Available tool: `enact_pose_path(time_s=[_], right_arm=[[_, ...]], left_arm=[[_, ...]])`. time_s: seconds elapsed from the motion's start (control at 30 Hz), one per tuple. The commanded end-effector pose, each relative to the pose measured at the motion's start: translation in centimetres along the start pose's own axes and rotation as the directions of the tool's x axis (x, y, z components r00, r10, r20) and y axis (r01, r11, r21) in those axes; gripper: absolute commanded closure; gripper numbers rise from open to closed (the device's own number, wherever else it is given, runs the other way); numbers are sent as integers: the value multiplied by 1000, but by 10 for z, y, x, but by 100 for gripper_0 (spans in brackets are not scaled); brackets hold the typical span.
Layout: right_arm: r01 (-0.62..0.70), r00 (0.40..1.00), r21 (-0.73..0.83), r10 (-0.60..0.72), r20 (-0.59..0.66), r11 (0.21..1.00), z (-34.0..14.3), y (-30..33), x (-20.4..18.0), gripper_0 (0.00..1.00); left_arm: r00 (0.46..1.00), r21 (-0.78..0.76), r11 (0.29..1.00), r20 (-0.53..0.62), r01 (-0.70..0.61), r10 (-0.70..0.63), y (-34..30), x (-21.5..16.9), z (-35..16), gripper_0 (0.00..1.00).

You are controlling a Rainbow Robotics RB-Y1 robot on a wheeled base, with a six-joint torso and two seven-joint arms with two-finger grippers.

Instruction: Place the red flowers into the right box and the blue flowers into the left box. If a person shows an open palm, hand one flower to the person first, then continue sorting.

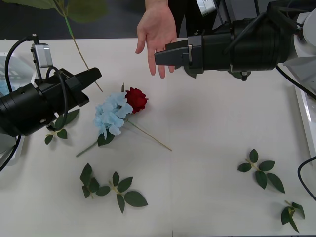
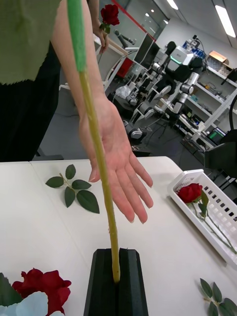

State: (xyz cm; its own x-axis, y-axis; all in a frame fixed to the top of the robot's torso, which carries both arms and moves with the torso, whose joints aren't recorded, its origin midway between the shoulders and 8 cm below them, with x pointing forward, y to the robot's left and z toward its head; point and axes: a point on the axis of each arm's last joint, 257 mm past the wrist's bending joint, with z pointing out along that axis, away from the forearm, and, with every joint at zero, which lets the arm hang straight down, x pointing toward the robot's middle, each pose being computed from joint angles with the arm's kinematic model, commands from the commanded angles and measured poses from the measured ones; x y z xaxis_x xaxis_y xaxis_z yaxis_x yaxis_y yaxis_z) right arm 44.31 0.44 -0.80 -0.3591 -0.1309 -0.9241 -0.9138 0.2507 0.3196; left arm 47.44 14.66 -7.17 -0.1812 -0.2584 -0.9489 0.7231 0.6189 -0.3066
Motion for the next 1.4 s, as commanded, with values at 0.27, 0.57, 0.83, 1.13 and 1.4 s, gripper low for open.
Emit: enact_pose_path(time_s=[0.27, 0.57, 0.83, 1.13, 1.4], right_arm=[[57, 998, 6, -56, -12, 998, -7, 0, 3, 14], [56, 998, 6, -56, -9, 998, -7, 0, 2, 13], [56, 998, 4, -56, -5, 998, -7, 1, 1, 13], [56, 998, 8, -56, 1, 998, -7, 0, -1, 14], [56, 998, 8, -56, 1, 998, -7, 0, -1, 13]], left_arm=[[1000, -22, 1000, 19, 18, -18, 29, -44, 11, 100], [1000, -39, 999, 24, 15, -14, 54, -67, 40, 100], [1000, -45, 999, 2, -20, 20, 63, -73, 69, 100], [992, -51, 991, -18, -126, 125, 57, -66, 104, 100], [985, -48, 984, -11, -171, 171, 49, -73, 134, 100]])
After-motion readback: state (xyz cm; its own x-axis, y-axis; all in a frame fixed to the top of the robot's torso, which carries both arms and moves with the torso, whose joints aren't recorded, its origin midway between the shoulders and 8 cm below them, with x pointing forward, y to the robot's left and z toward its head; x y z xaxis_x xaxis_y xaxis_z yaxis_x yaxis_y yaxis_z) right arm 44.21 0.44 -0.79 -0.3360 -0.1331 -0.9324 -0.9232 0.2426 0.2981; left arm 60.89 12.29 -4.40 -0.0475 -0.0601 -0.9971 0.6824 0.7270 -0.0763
